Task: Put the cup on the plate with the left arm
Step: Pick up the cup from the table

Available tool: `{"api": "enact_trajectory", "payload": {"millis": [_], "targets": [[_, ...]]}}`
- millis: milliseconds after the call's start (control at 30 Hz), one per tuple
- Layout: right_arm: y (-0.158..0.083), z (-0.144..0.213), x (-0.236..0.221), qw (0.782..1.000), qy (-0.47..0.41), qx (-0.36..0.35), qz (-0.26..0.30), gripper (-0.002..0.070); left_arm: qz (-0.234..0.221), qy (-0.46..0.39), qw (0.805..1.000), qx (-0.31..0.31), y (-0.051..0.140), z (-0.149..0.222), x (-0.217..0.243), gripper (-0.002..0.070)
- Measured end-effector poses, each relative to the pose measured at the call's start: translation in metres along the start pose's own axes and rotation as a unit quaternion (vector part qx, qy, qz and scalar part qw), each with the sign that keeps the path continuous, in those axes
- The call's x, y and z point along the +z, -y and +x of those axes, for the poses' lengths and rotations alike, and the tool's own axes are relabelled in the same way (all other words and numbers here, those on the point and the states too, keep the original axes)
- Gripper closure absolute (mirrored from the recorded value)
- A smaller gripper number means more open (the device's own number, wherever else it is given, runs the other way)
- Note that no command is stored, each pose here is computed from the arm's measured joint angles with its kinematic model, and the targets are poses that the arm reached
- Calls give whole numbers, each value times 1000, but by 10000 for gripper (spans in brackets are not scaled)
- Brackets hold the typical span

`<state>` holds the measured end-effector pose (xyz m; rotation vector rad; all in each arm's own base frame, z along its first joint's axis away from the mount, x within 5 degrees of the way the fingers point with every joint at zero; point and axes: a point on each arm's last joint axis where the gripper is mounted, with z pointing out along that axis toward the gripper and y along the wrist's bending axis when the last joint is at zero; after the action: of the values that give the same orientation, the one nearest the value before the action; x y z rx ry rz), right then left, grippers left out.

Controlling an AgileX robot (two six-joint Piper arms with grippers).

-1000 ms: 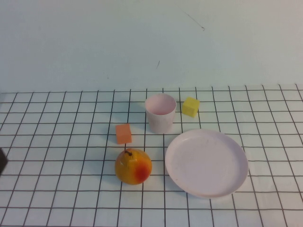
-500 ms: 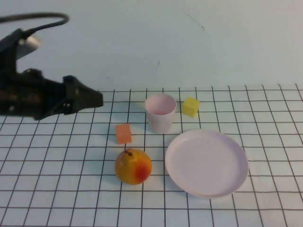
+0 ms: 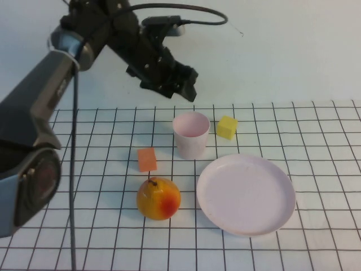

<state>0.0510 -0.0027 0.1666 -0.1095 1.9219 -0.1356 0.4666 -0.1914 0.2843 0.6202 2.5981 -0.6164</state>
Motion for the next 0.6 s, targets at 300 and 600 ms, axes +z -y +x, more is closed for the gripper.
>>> {"api": "enact_trajectory", "payload": {"millis": [300, 600], "targets": [[0, 0, 0, 1000, 0, 0, 0, 678, -25, 51, 998, 26, 24, -21, -11, 402], [0, 0, 0, 1000, 0, 0, 0, 678, -93, -34, 993, 61, 4, 5, 1, 249]]}}
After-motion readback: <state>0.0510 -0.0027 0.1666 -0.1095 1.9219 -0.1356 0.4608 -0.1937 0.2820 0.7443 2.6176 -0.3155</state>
